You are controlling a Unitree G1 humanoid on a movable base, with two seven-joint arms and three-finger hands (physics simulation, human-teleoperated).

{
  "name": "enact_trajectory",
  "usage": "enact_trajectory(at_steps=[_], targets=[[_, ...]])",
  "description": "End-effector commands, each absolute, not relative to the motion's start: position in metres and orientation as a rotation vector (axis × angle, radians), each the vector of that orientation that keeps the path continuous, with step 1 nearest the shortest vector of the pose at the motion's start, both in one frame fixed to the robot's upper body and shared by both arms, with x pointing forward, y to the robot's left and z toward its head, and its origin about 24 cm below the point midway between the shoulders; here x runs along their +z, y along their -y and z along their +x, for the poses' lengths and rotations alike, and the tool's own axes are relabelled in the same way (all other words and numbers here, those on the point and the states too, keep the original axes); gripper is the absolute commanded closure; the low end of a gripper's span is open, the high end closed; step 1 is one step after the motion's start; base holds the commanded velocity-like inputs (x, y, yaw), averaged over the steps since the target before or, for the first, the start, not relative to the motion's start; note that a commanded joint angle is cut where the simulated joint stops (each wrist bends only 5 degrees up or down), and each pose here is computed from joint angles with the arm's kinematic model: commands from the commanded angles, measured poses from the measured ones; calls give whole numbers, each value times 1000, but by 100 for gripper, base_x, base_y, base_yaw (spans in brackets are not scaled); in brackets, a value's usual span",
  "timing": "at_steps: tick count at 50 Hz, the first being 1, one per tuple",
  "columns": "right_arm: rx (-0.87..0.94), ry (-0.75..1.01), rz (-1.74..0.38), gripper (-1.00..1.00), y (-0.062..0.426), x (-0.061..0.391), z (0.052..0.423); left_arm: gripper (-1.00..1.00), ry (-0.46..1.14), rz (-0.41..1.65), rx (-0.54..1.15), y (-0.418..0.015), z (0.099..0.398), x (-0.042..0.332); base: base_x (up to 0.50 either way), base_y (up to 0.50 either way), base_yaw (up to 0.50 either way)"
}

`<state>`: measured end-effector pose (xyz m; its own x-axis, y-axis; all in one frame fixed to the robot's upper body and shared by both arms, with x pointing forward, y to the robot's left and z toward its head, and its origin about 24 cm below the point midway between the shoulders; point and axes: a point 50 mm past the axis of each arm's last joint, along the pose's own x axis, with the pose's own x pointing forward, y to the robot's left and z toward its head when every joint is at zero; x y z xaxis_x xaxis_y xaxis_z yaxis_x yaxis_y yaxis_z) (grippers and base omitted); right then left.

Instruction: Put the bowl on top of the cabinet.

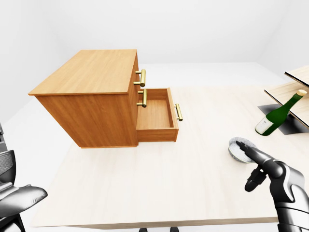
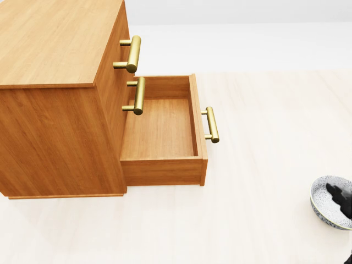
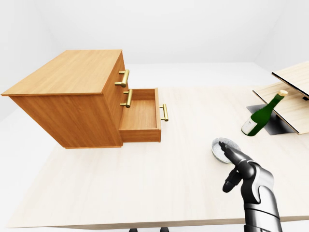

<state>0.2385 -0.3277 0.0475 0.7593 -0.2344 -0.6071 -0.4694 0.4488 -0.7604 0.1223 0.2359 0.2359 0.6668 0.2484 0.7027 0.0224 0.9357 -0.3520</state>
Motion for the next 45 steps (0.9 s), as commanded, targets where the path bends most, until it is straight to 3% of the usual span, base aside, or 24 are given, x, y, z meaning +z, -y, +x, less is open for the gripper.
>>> enact_trajectory(at_steps=[1, 45], targets=[[167, -740, -1118, -99, 328, 46, 238, -100, 836, -346, 130, -236, 122, 236, 0, 0, 0], [241, -786, -1013, -99, 323, 22, 240, -100, 831, -352, 133, -236, 123, 237, 0, 0, 0]])
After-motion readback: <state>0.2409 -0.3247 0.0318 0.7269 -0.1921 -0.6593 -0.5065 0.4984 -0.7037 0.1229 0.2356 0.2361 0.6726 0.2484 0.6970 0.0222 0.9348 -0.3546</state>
